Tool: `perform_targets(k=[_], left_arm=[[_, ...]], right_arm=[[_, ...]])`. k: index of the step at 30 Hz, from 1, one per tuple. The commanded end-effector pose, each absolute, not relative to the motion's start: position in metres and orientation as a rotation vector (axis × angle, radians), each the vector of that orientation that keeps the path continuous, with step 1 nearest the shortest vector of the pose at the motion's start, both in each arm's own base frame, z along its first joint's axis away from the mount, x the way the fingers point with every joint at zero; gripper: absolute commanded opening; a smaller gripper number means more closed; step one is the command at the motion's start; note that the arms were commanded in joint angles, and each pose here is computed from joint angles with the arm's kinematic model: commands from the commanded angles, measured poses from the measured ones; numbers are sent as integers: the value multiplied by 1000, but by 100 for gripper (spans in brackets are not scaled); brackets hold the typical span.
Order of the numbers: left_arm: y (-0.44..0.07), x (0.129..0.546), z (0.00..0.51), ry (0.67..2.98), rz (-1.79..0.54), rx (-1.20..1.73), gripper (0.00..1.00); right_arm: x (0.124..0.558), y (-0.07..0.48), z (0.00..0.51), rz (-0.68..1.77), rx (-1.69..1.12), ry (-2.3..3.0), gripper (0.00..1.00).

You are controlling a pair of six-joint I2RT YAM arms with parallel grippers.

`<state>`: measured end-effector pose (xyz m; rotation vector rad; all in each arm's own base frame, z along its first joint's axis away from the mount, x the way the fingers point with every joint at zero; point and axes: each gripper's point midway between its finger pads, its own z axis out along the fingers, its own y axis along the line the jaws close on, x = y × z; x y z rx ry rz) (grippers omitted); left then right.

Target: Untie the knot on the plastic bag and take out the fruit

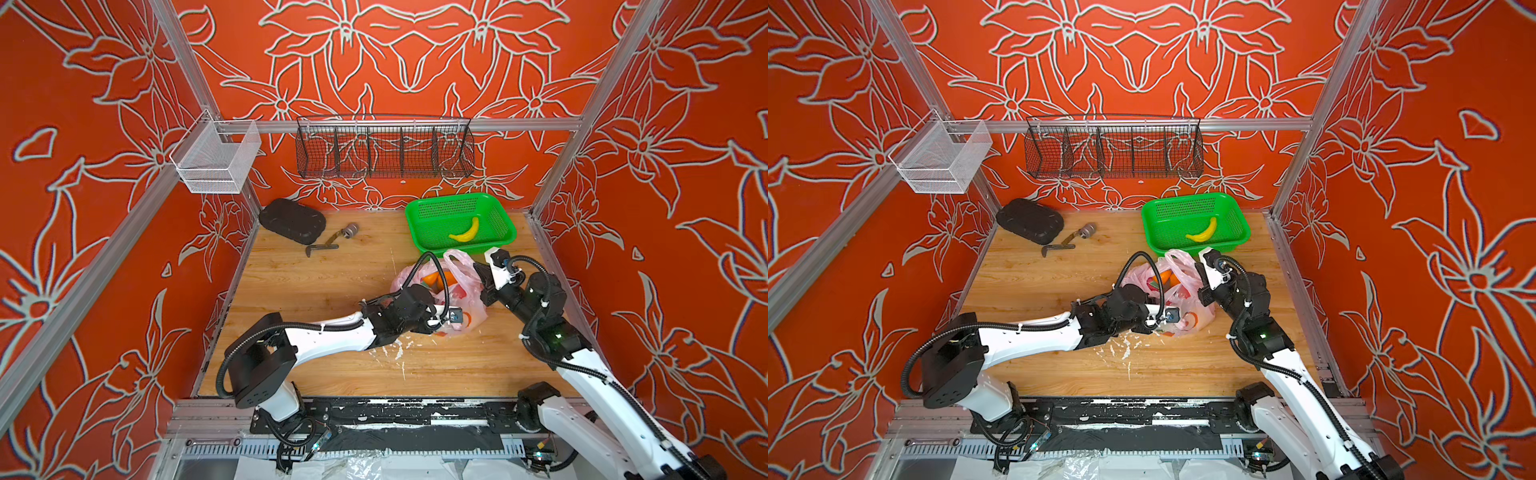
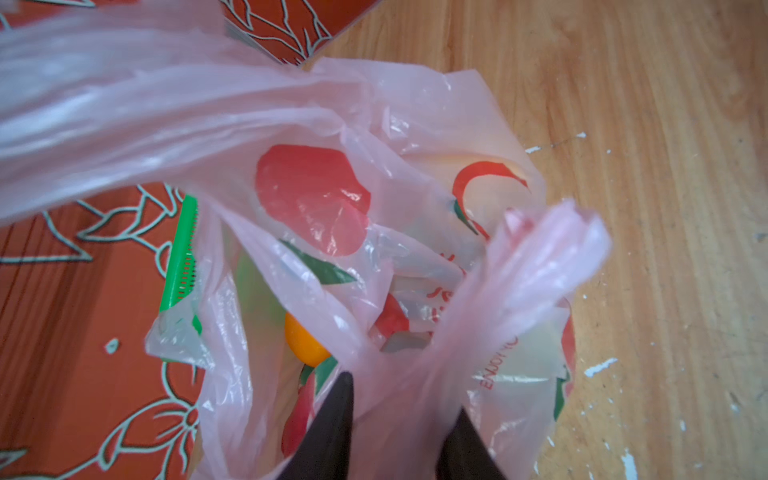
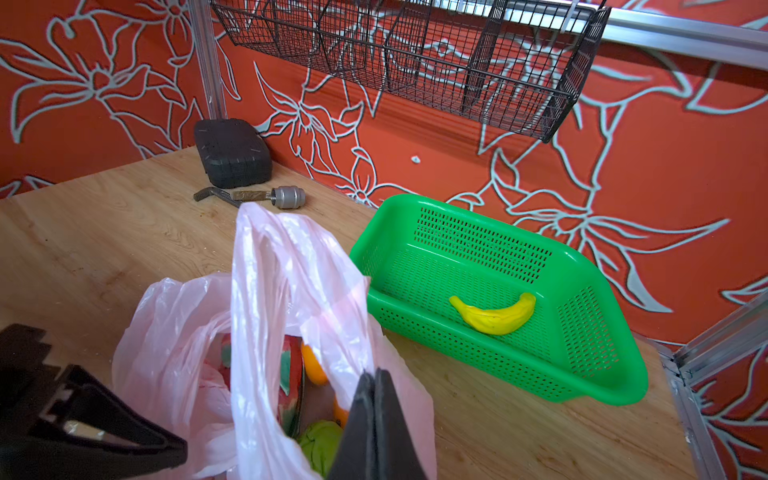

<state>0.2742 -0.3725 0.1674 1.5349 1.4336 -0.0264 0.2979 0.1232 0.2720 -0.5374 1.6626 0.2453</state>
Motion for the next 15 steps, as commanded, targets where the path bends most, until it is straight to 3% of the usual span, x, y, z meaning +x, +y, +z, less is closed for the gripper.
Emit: perform_targets(k=[1,6,15], left_arm=[[-367,273,209,1410,-82,1384,21],[-352,275,226,1471,-129,1289,0],[-281,347,271,1824,-328,630,0]], right_arm=[[295,121,272,254,-524,1655,0],[292,121,277,261,-512,1635,0],[267,135,285,335,-621,1535,0]])
